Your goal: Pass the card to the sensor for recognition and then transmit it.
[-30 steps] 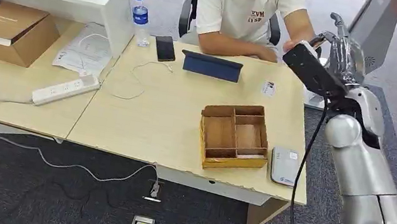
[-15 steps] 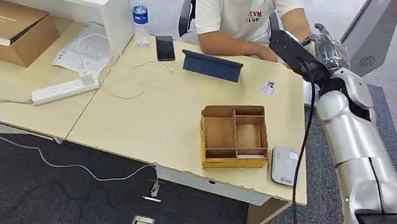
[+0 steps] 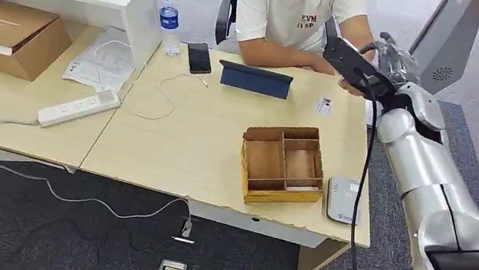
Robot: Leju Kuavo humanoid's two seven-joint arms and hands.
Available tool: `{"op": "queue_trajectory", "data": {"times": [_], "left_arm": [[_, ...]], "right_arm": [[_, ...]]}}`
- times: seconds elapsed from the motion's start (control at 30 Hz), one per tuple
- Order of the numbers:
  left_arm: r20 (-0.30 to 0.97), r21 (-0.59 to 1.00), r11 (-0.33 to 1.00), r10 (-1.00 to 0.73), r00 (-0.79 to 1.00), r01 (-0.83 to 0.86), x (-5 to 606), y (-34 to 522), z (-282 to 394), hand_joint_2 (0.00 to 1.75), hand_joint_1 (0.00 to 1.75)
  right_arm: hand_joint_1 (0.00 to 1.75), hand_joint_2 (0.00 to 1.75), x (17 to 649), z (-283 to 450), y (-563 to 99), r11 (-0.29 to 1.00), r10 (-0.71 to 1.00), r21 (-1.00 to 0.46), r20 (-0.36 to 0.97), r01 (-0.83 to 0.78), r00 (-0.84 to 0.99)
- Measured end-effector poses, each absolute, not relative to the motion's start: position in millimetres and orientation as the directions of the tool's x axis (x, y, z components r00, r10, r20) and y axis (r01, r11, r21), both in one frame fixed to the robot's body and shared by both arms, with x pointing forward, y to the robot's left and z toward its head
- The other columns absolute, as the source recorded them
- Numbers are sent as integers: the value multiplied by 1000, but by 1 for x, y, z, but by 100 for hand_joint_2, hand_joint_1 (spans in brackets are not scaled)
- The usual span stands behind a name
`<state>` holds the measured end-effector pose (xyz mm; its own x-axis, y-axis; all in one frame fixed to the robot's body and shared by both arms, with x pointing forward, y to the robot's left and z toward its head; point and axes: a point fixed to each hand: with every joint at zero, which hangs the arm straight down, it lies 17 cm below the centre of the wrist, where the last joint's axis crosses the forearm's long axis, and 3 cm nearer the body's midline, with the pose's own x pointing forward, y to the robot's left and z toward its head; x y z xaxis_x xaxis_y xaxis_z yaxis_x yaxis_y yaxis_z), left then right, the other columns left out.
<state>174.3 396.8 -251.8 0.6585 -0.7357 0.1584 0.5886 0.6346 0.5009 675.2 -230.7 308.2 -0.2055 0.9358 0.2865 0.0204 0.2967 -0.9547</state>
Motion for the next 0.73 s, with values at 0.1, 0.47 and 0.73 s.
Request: {"op": "queue_trajectory", "data": {"times": [0.1,0.47,0.73], "left_arm": [[158,501,633,-738,657,590,174,397,-252,0,0],[157,510,627,-741,653,588,175,397,-251,0,0],[159,527,648,-711,685,550,160,403,-254,0,0]], "right_arm": [[0,0,676,316,-230,302,933,-952,286,41,-218],[0,0,679,349,-239,360,914,-926,324,119,-245],[0,0,679,416,-271,672,733,-708,597,215,-325]]}}
